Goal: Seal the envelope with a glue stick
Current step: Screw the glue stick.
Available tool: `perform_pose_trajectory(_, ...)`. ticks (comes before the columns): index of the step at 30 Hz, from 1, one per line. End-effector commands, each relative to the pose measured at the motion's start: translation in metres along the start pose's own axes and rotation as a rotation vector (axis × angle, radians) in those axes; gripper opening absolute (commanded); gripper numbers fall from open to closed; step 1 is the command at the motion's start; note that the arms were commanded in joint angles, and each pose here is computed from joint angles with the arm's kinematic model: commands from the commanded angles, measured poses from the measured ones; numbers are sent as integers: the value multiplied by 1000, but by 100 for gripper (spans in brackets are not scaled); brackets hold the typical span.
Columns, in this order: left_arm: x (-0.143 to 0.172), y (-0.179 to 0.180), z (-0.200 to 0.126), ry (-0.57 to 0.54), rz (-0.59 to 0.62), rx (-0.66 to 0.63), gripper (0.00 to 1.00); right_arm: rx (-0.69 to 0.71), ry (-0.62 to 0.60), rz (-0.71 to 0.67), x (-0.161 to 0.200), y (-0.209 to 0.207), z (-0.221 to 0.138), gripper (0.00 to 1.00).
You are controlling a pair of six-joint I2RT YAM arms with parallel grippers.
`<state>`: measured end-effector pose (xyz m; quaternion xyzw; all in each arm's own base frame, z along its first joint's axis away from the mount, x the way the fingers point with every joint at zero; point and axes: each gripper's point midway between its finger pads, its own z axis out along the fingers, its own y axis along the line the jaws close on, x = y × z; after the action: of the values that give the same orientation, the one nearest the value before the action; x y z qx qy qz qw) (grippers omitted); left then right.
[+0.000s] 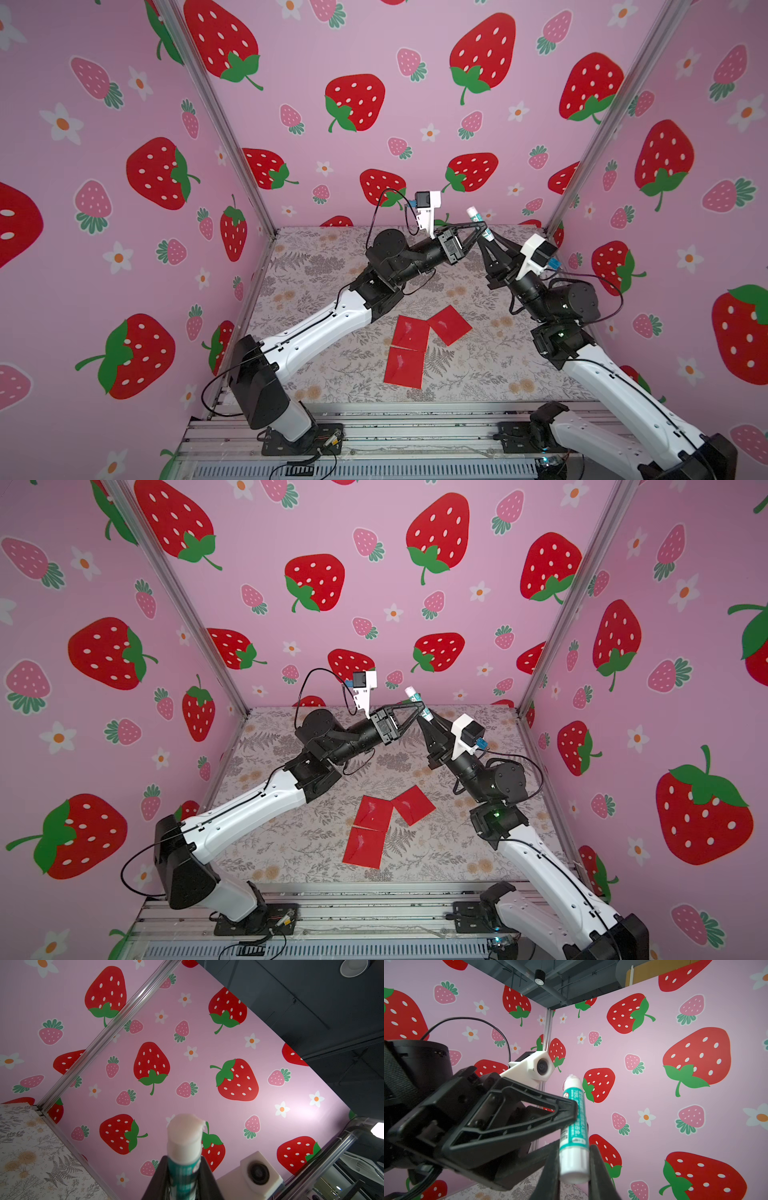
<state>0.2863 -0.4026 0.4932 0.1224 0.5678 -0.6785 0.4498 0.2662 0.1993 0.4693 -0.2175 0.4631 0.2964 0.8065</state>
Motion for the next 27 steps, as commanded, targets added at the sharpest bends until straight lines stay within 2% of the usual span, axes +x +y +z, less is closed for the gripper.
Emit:
perform_pose_trajectory(1,-4,-8,5,-2,18,20,26,-9,-34,-3,-17,3,1,0)
perform_pose_trajectory(6,-4,-8,7,7,29,16,26,-6,-27,6,-16,4,-2,0)
perform_pose_trajectory(13,-9,-14,3,-4,60,31,10,11,-18,48,-16,2,-4,0)
perform_pose_trajectory(15,-12,-19,1,-5,74,48,7,36,-1,109,-13,-2,-4,10)
perform_pose_trajectory(18,-16,-31,-2,-6,102,81,7,45,-41,265,-33,-2,-15,34)
perform_pose_trajectory(19,-19,-36,-4,-8,115,97,3,44,-54,344,-38,-2,-18,41)
perform_pose_trajectory(21,-22,-47,-6,-7,140,131,1,28,-75,511,-48,0,-21,50)
perform_pose_trajectory(22,-23,-53,-7,-7,157,149,0,20,-80,604,-52,2,-22,51)
perform_pose_trajectory(23,-24,-58,-8,-8,167,163,0,13,-83,677,-56,2,-22,56)
perform_pose_trajectory(27,-28,-74,-12,-9,194,217,0,-46,-64,954,-65,10,-18,58)
